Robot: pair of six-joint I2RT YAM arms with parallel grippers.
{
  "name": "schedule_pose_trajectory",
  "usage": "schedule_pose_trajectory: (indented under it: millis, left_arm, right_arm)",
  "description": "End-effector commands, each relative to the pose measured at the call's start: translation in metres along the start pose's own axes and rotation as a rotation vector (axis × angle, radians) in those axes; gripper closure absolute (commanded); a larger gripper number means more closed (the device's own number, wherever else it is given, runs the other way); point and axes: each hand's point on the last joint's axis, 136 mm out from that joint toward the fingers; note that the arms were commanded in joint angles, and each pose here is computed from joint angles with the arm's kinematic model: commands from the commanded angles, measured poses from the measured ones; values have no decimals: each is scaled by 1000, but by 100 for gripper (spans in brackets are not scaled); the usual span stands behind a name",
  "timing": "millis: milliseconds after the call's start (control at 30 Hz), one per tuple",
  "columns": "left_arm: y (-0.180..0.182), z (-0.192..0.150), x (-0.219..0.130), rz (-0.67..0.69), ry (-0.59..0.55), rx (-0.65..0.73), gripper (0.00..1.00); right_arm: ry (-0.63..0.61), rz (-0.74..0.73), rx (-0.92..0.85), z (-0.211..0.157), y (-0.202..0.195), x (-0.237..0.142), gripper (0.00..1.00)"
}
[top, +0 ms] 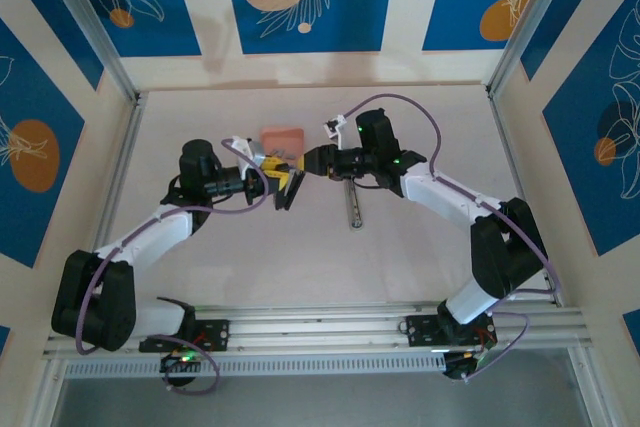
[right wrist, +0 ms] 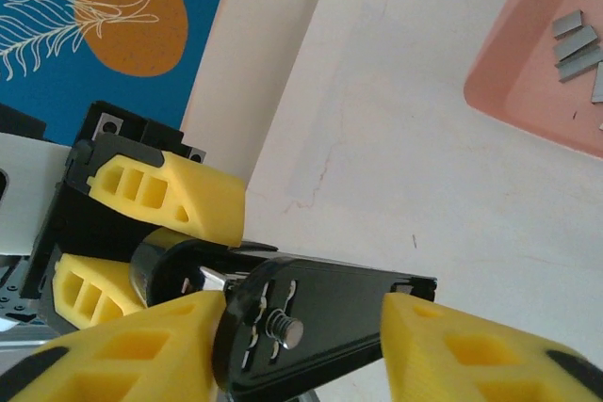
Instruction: Load the staples into the stapler
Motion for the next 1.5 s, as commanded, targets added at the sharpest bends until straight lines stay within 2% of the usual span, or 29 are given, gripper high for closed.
schedule_pose_trajectory:
  millis: [0,133,300,800,1467]
  left_arm:
    - [-1,41,-1,-12,-84,128,100]
    - [-1,43,0,-13,-91,129,100]
    - [-1,48,1,-17,-100,131,100]
    - [-1,72,1,-28,-140,139,100]
    - [8,103,1,-2,-171,170,100]
  right_arm:
    - [35,-17,19,-6,-2,2,58]
    - [26,-47,48,-7,-13,1,67]
    - [-15,-96,111,-6,-35,-3,72]
    - [-82,-183,310,-18,-106,-5,73]
    - [-97,-276,407,-37,-148,2,74]
Point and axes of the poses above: each hand's point on the last joint's axis, 136 mm out from that joint toward the fingers, its own x axis out along the fingers, its own y axis along the line the jaws close on, z = x × y, and after that the axes turned 14 degrees about x, right-handed
